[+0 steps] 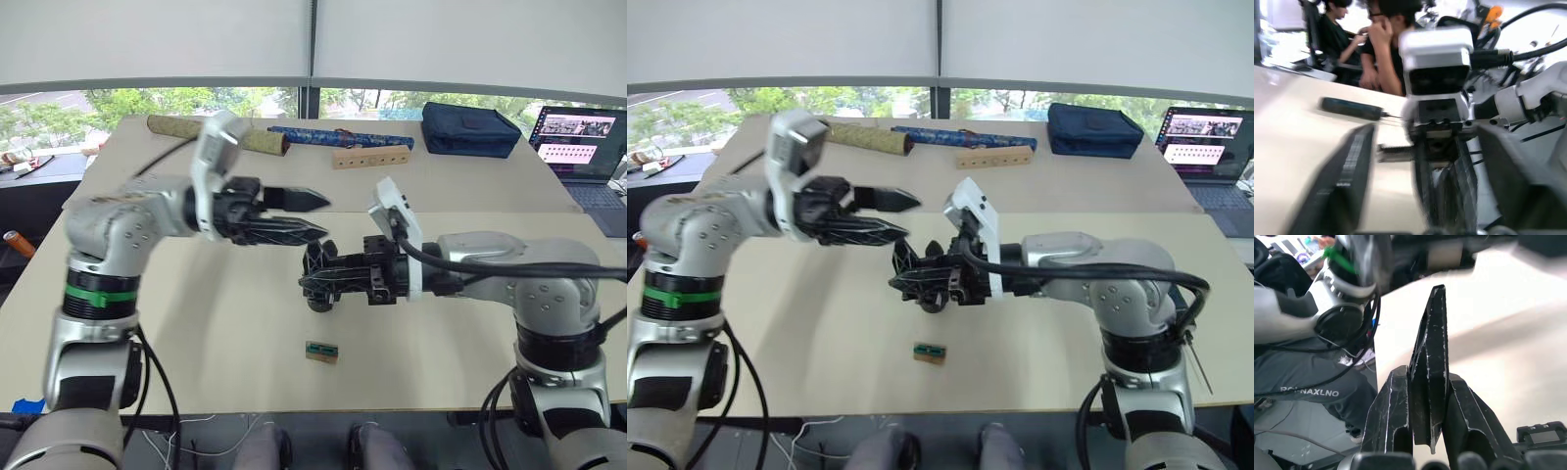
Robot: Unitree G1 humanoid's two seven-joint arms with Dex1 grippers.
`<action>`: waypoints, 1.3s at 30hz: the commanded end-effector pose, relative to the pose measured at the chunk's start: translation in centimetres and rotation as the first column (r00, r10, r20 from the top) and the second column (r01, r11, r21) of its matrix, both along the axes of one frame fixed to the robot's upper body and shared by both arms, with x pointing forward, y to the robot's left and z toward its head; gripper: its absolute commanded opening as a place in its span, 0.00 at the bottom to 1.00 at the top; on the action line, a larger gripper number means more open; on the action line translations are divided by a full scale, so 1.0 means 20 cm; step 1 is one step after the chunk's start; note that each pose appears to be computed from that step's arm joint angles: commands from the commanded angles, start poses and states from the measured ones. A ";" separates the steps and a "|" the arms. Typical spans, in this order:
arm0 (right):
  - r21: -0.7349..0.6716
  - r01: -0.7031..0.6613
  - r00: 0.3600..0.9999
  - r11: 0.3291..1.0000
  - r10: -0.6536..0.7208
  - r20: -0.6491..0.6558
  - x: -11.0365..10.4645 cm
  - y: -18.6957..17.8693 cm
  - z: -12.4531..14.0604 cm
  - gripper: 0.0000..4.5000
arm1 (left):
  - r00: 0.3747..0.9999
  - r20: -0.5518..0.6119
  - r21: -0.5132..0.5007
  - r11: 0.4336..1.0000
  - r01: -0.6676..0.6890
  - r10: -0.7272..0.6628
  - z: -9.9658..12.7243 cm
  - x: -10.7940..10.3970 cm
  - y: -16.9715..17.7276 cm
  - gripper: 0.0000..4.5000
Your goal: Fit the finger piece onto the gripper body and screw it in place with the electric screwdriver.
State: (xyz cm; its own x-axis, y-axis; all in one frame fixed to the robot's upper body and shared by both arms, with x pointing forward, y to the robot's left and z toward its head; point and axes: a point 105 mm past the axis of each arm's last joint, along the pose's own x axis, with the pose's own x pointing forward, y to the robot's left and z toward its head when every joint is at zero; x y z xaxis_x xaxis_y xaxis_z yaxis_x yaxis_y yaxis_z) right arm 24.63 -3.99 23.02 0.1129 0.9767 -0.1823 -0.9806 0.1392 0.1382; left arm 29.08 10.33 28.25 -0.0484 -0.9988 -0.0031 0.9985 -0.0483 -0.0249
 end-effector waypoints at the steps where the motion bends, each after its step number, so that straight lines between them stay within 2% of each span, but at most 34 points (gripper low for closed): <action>1: 0.091 0.021 0.989 0.996 -0.033 0.141 -0.01 -0.06 0.09 0.10 | 0.978 0.193 0.094 0.990 -0.104 0.084 -0.06 0.07 0.19 1.00; 5: 0.108 0.039 0.961 0.993 -0.067 0.269 0.01 -0.12 0.03 0.10 | 0.931 0.322 0.214 0.945 -0.246 0.170 -0.26 0.17 0.39 1.00; 7: 0.178 0.011 0.943 0.984 -0.070 0.325 0.01 -0.15 0.04 0.10 | 0.920 0.356 0.266 0.925 -0.270 0.166 -0.38 0.18 0.44 1.00; 11: 0.204 0.038 0.927 0.978 -0.111 0.358 0.06 -0.20 -0.03 0.10 | 0.930 0.327 0.306 0.912 -0.273 0.169 -0.58 0.19 0.43 1.00; 16: 0.212 0.012 0.906 0.977 -0.100 0.412 0.06 -0.23 -0.08 0.10 | 0.946 0.284 0.355 0.898 -0.258 0.159 -0.80 0.18 0.35 1.00; 19: 0.201 0.005 0.897 0.980 -0.093 0.432 0.05 -0.23 -0.11 0.10 | 0.935 0.289 0.309 0.905 -0.294 0.205 -0.85 0.24 0.25 1.00; 28: 0.170 0.008 0.899 0.985 -0.081 0.430 0.04 -0.24 -0.14 0.10 | 0.954 0.264 0.281 0.935 -0.216 0.141 -0.96 0.24 -0.01 1.00; 33: 0.162 0.008 0.900 0.987 -0.077 0.428 0.05 -0.22 -0.15 0.10 | 0.954 0.269 0.252 0.947 -0.199 0.129 -0.96 0.26 -0.13 1.00; 39: 0.147 -0.007 0.905 0.989 -0.056 0.422 0.05 -0.19 -0.18 0.10 | 0.955 0.271 0.270 0.943 -0.192 0.116 -0.98 0.27 -0.18 1.00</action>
